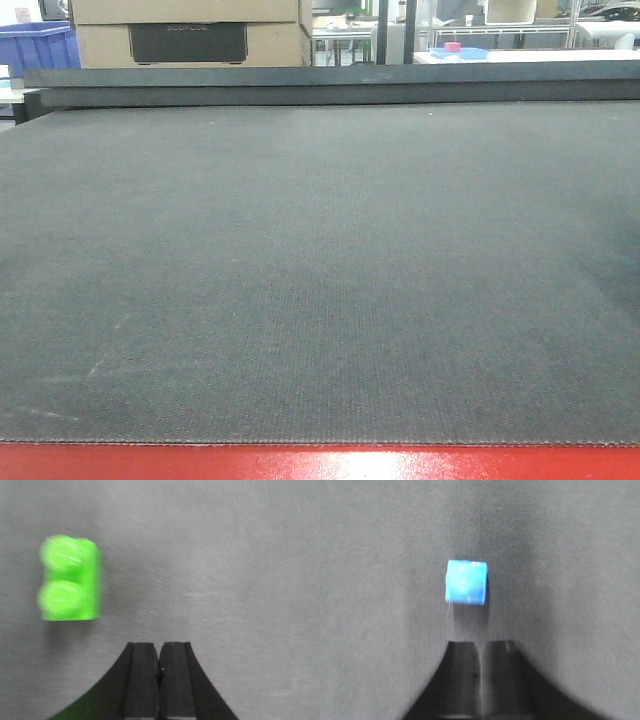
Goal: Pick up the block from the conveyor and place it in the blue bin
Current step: 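Close left gripper on green block and right gripper on blue block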
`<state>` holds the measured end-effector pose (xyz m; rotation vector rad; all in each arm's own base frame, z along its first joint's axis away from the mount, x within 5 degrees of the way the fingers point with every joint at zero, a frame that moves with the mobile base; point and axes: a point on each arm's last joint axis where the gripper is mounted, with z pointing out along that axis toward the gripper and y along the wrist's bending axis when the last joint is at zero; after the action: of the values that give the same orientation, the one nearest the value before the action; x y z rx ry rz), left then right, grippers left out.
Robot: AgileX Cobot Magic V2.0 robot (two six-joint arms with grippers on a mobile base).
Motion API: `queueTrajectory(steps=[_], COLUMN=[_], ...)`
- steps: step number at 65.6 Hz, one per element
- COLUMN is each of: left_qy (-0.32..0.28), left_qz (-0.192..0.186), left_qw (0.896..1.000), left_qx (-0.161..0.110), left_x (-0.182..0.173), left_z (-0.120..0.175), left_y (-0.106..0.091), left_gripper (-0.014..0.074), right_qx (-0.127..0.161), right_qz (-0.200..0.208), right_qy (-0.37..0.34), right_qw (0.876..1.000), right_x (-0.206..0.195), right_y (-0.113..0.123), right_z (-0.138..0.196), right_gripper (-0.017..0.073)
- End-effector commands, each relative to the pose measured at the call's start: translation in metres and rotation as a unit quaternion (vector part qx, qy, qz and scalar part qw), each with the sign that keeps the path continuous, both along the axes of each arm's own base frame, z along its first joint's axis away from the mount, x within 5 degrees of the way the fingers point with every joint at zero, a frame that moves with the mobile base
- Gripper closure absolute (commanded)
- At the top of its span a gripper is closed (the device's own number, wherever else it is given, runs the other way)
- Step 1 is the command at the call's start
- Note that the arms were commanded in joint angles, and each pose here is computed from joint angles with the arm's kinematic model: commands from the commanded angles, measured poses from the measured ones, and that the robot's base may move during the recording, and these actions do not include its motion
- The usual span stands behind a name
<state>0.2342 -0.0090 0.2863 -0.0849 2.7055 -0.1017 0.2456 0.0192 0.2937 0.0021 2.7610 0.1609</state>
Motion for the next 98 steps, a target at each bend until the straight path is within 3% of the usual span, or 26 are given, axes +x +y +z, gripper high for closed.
queueTrajectory(steps=[1, 4, 8, 19, 51, 55, 59, 70, 75, 85, 92, 98], left_qy=[0.003, 0.004, 0.001, -0.004, -0.003, -0.001, 0.005, 0.020, 0.016, 0.029, 0.042, 0.053], left_qz=[0.005, 0.006, 0.006, 0.006, 0.007, 0.014, 0.034, 0.061, 0.061, 0.003, 0.012, 0.011], left_qw=[1.000, 1.000, 1.000, 1.000, 1.000, 1.000, 0.999, 0.998, 0.998, 1.000, 0.999, 0.997], left_qx=[-0.016, -0.017, -0.017, -0.018, -0.023, -0.026, -0.032, -0.027, -0.026, 0.004, 0.017, 0.050], left_x=[0.004, 0.004, 0.005, 0.006, 0.006, 0.005, 0.005, 0.004, 0.005, 0.012, 0.022, 0.031], left_z=[0.000, -0.001, -0.001, 0.000, 0.000, 0.000, 0.000, 0.014, 0.024, 0.031, 0.021, 0.011], left_y=[-0.002, -0.002, -0.002, -0.002, -0.003, -0.003, -0.002, 0.005, 0.012, 0.031, 0.043, 0.052], left_gripper=[0.0704, 0.0704, 0.0704, 0.0704, 0.0704, 0.0704, 0.0704, 0.0704, 0.0704, 0.0704, 0.0704, 0.0674], right_qx=[-0.006, -0.006, -0.006, -0.009, -0.016, -0.017, -0.017, -0.016, -0.015, -0.006, 0.007, 0.016], right_qz=[0.000, 0.001, 0.001, 0.008, 0.015, 0.016, 0.017, 0.017, 0.018, 0.016, 0.012, 0.010], right_qy=[0.013, 0.020, 0.030, 0.052, 0.086, 0.102, 0.107, 0.096, 0.080, 0.048, 0.032, 0.030], right_qw=[1.000, 1.000, 1.000, 0.999, 0.996, 0.995, 0.994, 0.995, 0.997, 0.999, 0.999, 0.999], right_x=[0.015, 0.022, 0.030, 0.047, 0.073, 0.071, 0.070, 0.067, 0.064, 0.055, 0.050, 0.050], right_y=[-0.001, 0.000, 0.000, 0.006, 0.013, 0.013, 0.013, 0.013, 0.013, 0.013, 0.015, 0.016], right_z=[-0.004, -0.007, -0.014, -0.040, -0.088, -0.092, -0.092, -0.081, -0.068, -0.043, -0.033, -0.031], right_gripper=[0.0295, 0.0209, 0.0172, 0.0211, 0.0212, 0.0246, 0.0338, 0.0733, 0.0720, 0.0720, 0.0720, 0.0720])
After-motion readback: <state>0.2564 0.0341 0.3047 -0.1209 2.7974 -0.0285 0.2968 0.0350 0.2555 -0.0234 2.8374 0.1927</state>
